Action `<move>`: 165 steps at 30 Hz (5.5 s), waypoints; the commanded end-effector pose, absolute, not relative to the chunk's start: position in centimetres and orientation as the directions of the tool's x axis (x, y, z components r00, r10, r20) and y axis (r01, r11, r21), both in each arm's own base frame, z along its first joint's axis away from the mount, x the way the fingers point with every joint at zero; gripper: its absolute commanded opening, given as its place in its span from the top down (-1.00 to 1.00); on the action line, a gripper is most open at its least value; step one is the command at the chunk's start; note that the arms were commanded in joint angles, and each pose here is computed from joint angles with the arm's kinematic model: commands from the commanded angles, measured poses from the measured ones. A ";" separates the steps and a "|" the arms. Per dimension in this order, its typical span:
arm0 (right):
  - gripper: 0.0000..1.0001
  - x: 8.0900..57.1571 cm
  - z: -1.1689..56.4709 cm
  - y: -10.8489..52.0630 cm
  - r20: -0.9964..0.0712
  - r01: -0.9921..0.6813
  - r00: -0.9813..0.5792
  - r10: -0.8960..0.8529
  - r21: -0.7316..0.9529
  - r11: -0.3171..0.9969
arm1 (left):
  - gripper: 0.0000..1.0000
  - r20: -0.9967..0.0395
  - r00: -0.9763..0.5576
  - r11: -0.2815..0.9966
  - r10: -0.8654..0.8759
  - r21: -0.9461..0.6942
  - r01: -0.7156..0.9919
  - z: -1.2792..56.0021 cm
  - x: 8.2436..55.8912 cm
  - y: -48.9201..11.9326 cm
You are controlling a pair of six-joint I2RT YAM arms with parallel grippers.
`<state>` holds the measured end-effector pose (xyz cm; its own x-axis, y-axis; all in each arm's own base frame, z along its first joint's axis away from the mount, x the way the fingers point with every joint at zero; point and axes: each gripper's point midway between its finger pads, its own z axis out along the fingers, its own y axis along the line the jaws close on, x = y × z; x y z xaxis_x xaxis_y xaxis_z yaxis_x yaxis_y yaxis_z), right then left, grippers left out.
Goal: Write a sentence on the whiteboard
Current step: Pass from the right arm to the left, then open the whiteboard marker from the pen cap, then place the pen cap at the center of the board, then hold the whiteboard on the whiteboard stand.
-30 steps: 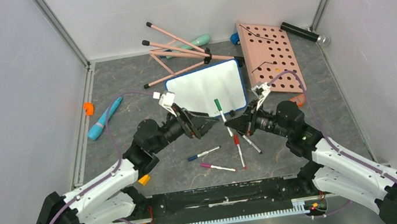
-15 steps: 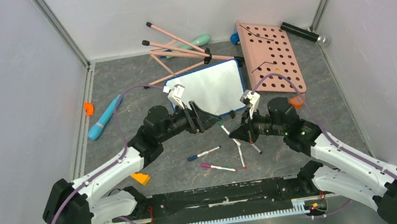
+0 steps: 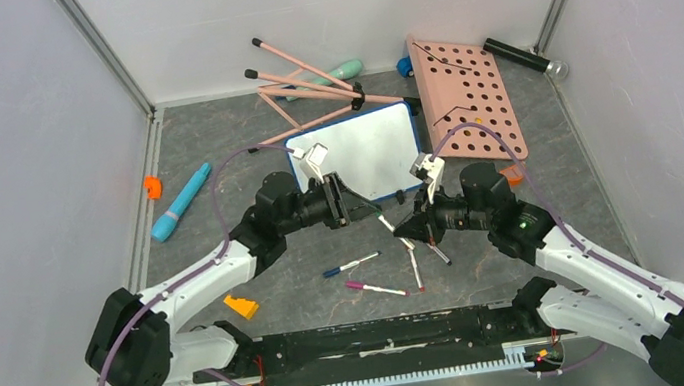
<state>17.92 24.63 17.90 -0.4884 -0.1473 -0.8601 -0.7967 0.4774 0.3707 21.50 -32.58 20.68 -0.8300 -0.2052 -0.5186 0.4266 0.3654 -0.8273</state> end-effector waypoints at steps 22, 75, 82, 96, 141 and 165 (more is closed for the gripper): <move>-0.65 18.5 29.8 24.1 -0.614 -0.657 -0.506 0.605 0.730 0.191 | 0.96 -0.381 -0.760 -0.122 -0.526 -0.851 0.511 33.3 21.6 -31.0; 1.00 19.2 31.0 24.7 -0.531 -0.606 -0.565 0.631 0.786 0.119 | 0.96 -0.398 -0.780 0.006 -0.482 -0.892 0.452 30.5 25.4 -30.9; 1.00 19.4 27.3 22.0 -0.639 -0.565 -0.474 0.606 0.749 0.347 | 0.96 -0.392 -0.716 0.124 -0.578 -0.909 0.398 28.1 28.4 -24.2; 1.00 22.1 22.4 18.5 -0.890 -0.472 -0.410 0.199 0.394 0.789 | 0.92 -0.562 -0.673 0.781 -0.480 -0.624 -0.036 12.3 25.8 -14.3; 1.00 22.5 20.5 16.6 -0.914 -0.452 -0.405 0.039 0.237 0.860 | -0.99 -0.780 -0.493 0.852 -0.386 -0.506 0.134 16.2 28.3 -13.0; 1.00 25.7 21.1 15.6 -0.939 -0.406 -0.333 -0.081 0.065 0.912 | -0.99 -0.792 -0.254 0.679 -0.555 -0.607 0.413 20.5 37.7 -9.2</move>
<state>24.11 15.31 17.88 -0.4332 -0.0963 -0.8961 -0.4045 0.9093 0.0978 36.48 -7.28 15.45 -0.3146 -0.5326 -0.7857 0.2050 0.7701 -0.6041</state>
